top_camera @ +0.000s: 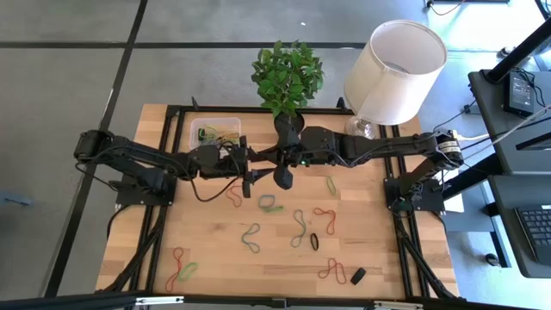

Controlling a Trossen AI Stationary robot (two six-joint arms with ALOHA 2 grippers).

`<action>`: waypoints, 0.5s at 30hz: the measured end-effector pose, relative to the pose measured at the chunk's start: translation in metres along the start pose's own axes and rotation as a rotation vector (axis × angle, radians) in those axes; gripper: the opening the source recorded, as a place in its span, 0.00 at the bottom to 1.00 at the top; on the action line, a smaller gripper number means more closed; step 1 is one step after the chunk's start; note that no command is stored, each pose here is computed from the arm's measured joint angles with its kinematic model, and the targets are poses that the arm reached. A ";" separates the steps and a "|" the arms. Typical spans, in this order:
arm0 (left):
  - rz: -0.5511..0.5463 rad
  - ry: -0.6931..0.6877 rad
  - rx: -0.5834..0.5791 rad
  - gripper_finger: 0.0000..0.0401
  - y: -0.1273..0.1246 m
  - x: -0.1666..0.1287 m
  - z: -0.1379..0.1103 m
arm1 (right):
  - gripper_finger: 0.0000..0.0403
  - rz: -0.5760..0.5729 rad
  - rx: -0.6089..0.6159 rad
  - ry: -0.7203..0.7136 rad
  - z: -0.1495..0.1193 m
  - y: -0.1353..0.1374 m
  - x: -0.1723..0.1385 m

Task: Pick and place rubber bands into bin
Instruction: Put the yellow rubber band into the basket

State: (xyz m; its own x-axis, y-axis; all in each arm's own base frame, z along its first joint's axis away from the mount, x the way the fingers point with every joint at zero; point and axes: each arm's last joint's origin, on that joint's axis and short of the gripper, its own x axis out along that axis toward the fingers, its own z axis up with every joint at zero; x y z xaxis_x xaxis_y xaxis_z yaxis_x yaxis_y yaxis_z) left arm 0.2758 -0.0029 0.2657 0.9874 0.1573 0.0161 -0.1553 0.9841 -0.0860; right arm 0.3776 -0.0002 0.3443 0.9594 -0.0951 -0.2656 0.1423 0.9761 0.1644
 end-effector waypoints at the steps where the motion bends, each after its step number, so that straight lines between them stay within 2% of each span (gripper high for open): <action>1: -0.002 0.000 0.000 0.36 0.000 0.000 0.000 | 0.00 0.000 0.000 0.000 0.000 0.000 0.000; 7: -0.021 0.008 0.001 0.04 -0.001 0.000 -0.001 | 0.00 0.000 0.004 0.001 0.000 0.000 0.000; 11: -0.025 0.008 -0.001 0.01 -0.001 0.000 0.000 | 0.04 -0.002 0.003 0.010 -0.001 0.000 0.000; 15: -0.018 0.059 -0.053 0.01 0.000 -0.004 0.001 | 0.13 -0.025 0.028 0.061 -0.006 -0.004 0.000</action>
State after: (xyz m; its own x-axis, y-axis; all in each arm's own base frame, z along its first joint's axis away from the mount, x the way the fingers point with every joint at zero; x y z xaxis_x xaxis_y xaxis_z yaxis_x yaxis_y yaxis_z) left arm 0.2713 -0.0030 0.2669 0.9903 0.1333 -0.0400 -0.1377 0.9807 -0.1390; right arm 0.3757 -0.0030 0.3383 0.9389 -0.1065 -0.3273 0.1738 0.9675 0.1836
